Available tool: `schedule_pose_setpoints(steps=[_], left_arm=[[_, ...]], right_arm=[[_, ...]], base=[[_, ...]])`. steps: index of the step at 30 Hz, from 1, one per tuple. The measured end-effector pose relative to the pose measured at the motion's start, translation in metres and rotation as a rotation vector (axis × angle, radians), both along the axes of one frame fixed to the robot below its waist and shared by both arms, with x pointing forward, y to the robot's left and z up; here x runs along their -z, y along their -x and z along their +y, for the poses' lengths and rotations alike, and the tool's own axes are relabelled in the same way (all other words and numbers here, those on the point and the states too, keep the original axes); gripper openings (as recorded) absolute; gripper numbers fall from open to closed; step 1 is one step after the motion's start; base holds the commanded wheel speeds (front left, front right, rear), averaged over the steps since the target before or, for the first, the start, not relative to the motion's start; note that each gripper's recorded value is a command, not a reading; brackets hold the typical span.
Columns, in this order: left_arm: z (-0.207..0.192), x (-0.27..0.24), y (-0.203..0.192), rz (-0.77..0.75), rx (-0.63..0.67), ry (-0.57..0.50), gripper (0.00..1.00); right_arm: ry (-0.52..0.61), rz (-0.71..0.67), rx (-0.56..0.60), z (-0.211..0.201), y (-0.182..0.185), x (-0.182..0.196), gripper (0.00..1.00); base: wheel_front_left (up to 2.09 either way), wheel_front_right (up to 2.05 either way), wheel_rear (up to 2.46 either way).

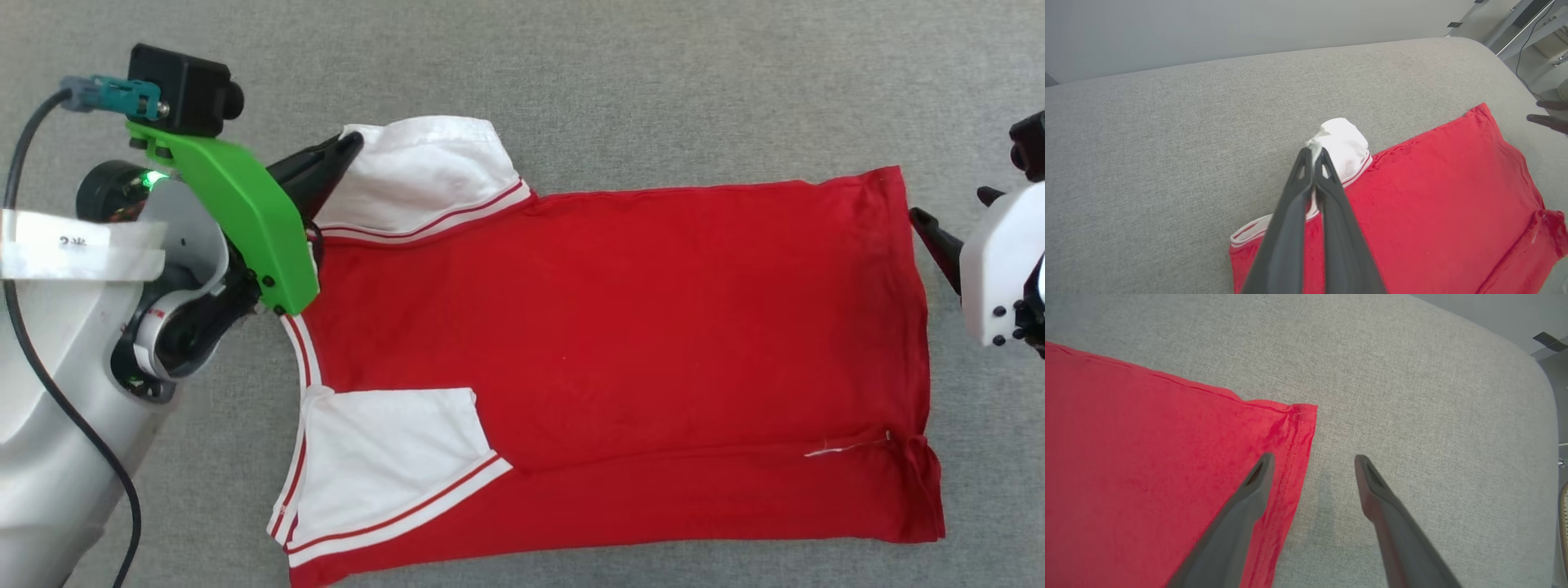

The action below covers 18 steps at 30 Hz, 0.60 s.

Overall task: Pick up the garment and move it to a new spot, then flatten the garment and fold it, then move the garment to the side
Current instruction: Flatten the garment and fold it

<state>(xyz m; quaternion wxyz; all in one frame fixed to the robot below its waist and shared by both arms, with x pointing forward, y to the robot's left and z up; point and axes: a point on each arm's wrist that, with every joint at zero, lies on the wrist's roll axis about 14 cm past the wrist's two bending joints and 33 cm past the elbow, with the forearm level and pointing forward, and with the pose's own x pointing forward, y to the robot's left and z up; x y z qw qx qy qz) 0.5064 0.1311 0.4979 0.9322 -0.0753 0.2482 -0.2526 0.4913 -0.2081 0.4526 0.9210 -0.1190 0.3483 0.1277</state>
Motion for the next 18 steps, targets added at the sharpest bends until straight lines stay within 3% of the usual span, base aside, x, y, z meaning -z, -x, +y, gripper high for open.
schedule_pose_setpoints(steps=[6,18], left_arm=[[-0.001,0.006,0.012,0.003,0.004,-0.004,0.00],[0.007,0.016,0.023,0.015,-0.012,-0.021,0.00]], right_arm=[[0.032,0.132,-0.024,0.006,-0.017,0.029,1.00],[0.056,0.217,-0.100,0.027,-0.036,0.072,1.00]], base=[[0.00,0.00,0.00],[0.00,0.00,0.00]])
